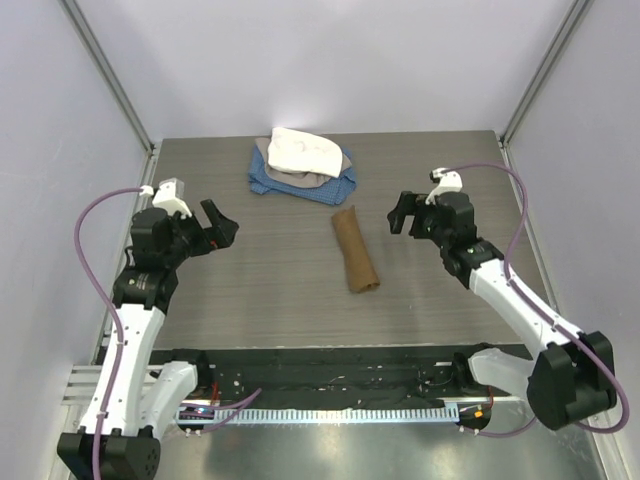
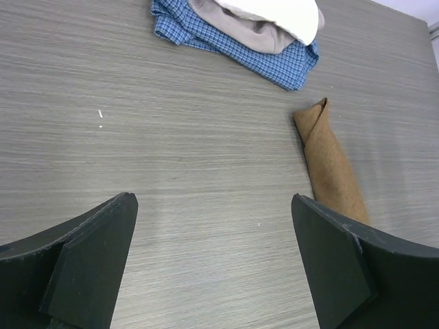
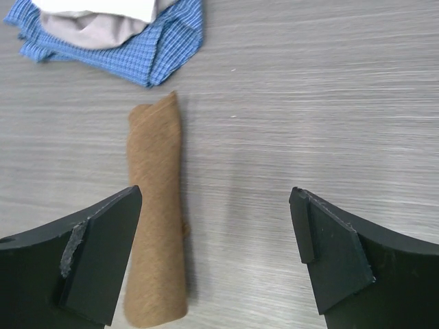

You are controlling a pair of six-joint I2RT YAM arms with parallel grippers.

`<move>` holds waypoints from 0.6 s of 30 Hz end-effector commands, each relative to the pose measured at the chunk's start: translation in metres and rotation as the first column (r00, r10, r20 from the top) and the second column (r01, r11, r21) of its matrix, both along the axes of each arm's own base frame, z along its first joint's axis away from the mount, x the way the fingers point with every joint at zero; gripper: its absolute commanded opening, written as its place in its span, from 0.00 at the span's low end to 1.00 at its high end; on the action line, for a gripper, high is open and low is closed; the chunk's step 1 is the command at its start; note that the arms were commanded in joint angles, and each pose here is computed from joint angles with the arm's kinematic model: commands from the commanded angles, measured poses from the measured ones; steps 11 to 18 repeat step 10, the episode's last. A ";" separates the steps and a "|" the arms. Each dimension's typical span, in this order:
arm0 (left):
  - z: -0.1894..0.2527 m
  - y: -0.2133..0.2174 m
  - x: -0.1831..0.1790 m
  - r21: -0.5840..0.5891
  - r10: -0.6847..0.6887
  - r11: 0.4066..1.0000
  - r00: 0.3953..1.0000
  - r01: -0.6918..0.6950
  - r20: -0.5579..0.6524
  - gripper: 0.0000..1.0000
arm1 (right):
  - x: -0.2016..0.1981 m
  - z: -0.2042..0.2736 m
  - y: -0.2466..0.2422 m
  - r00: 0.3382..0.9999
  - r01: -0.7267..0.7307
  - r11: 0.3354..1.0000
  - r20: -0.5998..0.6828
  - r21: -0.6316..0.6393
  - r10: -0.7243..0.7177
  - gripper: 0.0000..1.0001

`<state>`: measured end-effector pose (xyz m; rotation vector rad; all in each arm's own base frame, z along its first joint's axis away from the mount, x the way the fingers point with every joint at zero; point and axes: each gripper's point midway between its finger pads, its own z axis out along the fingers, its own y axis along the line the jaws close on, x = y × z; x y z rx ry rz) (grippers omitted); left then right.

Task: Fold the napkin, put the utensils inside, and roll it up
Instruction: Roll the napkin with the utensil

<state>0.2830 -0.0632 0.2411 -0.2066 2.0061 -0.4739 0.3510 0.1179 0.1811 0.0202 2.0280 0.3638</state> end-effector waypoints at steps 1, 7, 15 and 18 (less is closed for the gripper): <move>0.006 0.009 0.001 0.059 0.011 0.998 0.998 -0.015 0.062 1.00 | 0.007 0.016 -0.025 0.980 0.129 0.991 0.156 -0.028 -0.123 0.99; 0.010 0.008 -0.002 0.049 0.012 0.999 0.995 -0.017 0.099 1.00 | 0.004 0.007 -0.024 0.984 0.113 0.993 0.143 -0.039 -0.106 0.99; 0.014 0.010 -0.003 0.052 0.020 0.998 0.993 -0.026 0.113 1.00 | 0.003 0.005 -0.025 0.984 0.116 0.992 0.139 -0.041 -0.110 0.99; 0.014 0.010 -0.003 0.052 0.020 0.998 0.993 -0.026 0.113 1.00 | 0.003 0.005 -0.025 0.984 0.116 0.992 0.139 -0.041 -0.110 0.99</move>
